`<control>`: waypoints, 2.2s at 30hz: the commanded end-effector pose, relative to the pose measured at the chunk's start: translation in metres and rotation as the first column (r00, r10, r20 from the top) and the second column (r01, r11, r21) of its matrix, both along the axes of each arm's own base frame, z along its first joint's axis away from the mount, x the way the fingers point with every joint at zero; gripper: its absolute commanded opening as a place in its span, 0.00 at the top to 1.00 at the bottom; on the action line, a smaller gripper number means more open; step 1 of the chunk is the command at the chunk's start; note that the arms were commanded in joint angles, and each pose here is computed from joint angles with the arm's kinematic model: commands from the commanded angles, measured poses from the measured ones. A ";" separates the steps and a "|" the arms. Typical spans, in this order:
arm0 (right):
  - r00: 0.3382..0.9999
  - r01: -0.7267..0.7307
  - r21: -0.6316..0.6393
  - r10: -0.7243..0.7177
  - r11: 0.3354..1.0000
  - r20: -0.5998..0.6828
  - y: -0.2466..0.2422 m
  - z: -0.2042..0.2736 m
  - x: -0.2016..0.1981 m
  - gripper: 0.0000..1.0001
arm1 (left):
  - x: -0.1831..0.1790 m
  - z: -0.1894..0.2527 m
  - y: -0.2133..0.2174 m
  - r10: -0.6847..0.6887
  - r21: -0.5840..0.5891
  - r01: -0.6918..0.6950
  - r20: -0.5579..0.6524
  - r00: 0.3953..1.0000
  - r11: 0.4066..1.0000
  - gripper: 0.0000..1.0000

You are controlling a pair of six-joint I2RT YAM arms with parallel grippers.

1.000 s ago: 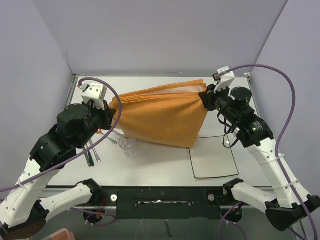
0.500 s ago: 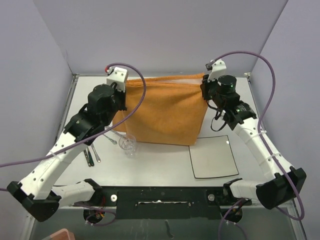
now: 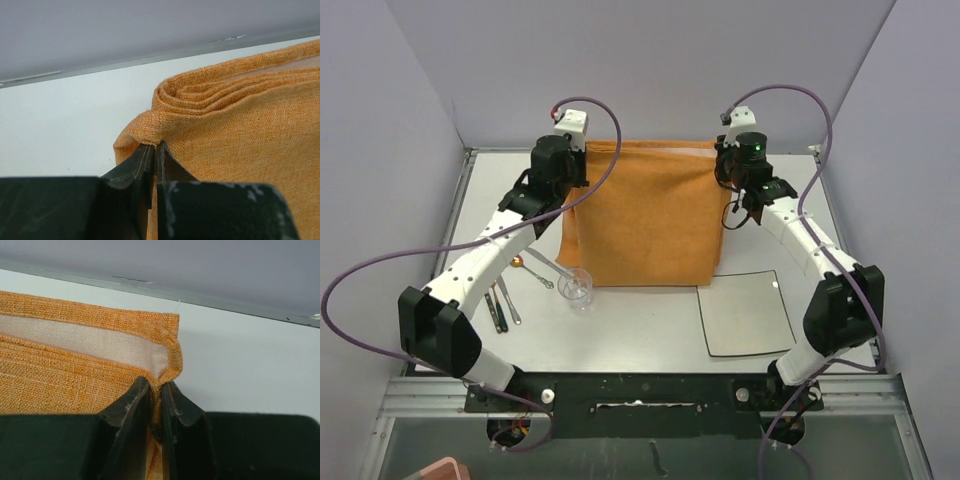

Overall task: Set the dinner table for one person
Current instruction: Flatten out the napkin at the center of the board.

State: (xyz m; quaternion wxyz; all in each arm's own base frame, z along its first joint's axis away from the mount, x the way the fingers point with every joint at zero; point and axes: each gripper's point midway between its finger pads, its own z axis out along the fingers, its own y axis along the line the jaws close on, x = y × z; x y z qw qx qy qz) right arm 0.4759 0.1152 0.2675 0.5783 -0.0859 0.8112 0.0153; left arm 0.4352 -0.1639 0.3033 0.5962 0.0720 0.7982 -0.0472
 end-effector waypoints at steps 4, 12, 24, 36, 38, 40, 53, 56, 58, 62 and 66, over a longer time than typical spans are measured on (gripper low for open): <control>0.976 0.125 0.038 -0.130 0.991 0.177 -0.022 0.045 0.065 1.00 | 0.063 0.060 0.007 0.089 -0.066 -0.077 0.210 0.974 0.995 1.00; 0.960 0.108 0.061 -0.120 0.992 0.253 -0.011 0.056 0.105 1.00 | 0.105 0.090 0.025 0.162 -0.133 -0.129 0.283 0.945 0.983 1.00; 0.975 0.116 0.037 -0.121 0.993 0.187 -0.001 -0.025 0.148 1.00 | 0.134 0.036 0.048 0.212 -0.134 -0.189 0.192 0.958 0.973 1.00; 0.958 -0.041 0.061 0.022 0.997 0.286 0.034 0.031 0.103 1.00 | 0.103 0.054 0.009 0.054 -0.096 -0.038 0.172 0.984 0.995 1.00; 0.944 -0.083 0.050 0.063 0.995 0.324 0.038 0.057 0.076 1.00 | 0.083 0.061 -0.013 -0.003 -0.003 0.004 0.199 0.980 1.000 1.00; 0.936 -0.092 0.057 0.067 0.994 0.347 0.033 0.075 0.048 1.00 | 0.057 0.072 -0.031 -0.043 0.111 0.015 0.252 0.967 0.994 1.00; 0.912 -0.113 0.009 0.100 0.994 0.397 -0.004 0.105 -0.094 1.00 | -0.098 0.111 -0.062 -0.210 0.120 0.176 0.396 0.894 0.977 1.00; 0.910 -0.125 -0.003 0.116 0.992 0.398 -0.008 0.107 -0.112 1.00 | -0.119 0.117 -0.055 -0.224 0.127 0.188 0.404 0.887 0.974 1.00; 0.903 -0.141 -0.012 0.134 0.990 0.407 -0.009 0.111 -0.123 1.00 | -0.130 0.123 -0.049 -0.228 0.121 0.195 0.411 0.883 0.973 1.00; 0.888 -0.164 -0.031 0.162 0.986 0.431 -0.010 0.121 -0.137 1.00 | -0.145 0.130 -0.045 -0.254 0.122 0.223 0.407 0.877 0.967 1.00; 0.869 -0.151 -0.037 0.151 0.988 0.471 -0.013 0.136 -0.139 1.00 | -0.152 0.142 -0.042 -0.262 0.139 0.224 0.428 0.865 0.965 1.00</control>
